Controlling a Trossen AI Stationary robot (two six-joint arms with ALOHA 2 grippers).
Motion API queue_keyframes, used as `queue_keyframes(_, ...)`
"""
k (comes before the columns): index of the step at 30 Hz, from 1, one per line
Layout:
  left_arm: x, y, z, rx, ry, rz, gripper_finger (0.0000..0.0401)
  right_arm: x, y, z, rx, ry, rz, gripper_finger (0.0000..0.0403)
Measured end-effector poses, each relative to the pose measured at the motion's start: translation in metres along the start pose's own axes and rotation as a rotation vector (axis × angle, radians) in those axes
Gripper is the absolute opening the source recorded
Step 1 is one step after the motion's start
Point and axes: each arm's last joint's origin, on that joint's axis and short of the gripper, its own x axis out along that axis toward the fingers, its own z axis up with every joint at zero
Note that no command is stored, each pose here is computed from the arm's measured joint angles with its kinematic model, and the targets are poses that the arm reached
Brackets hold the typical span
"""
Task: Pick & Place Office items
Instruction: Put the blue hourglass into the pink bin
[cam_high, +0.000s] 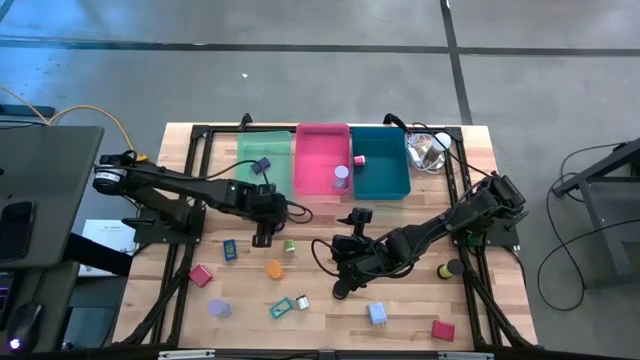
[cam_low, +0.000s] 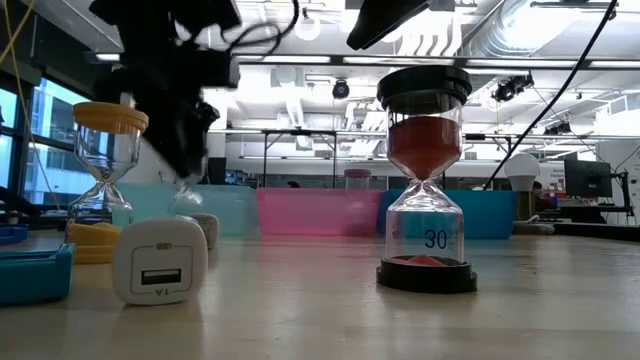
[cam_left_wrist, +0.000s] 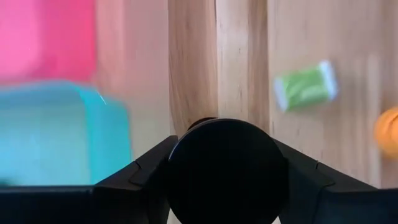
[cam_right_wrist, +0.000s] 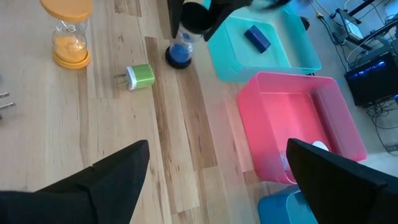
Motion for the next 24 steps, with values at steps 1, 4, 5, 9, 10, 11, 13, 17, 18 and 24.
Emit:
queue_keyframes(1,-0.006,0.0,0.004,-0.004,-0.031,-0.001,0.02,0.0,0.0,0.0,0.0,0.0,0.0,0.0368)
queue_keyframes(4,-0.021,0.004,0.012,-0.01,-0.079,0.018,0.02,0.0,0.0,0.0,0.001,0.0,0.0,0.0368)
queue_keyframes(5,-0.026,0.006,0.015,-0.009,-0.084,0.035,0.02,0.0,0.0,0.0,0.001,-0.001,0.0,0.0368)
queue_keyframes(9,-0.052,0.021,0.033,-0.019,-0.134,0.078,0.02,0.0,0.0,0.0,0.004,-0.004,0.001,0.0368)
queue_keyframes(10,-0.057,0.025,0.037,-0.023,-0.142,0.086,0.02,0.0,0.0,0.0,0.006,-0.004,0.001,0.0368)
queue_keyframes(11,-0.061,0.03,0.04,-0.03,-0.153,0.095,0.02,0.0,0.0,0.001,0.008,-0.004,0.001,0.0368)
queue_keyframes(13,-0.072,0.041,0.046,-0.045,-0.174,0.117,0.02,0.0,0.0,0.001,0.009,-0.004,0.001,0.0368)
queue_keyframes(17,-0.09,0.071,0.056,-0.109,-0.215,0.143,0.02,0.0,0.0,0.001,0.012,-0.004,0.001,0.0368)
queue_keyframes(18,-0.093,0.079,0.058,-0.129,-0.223,0.139,0.02,0.0,0.0,0.001,0.012,-0.005,0.001,0.0368)
queue_keyframes(24,-0.092,0.129,0.075,-0.188,-0.234,0.14,0.02,0.0,0.0,0.001,0.018,-0.01,0.003,0.0368)
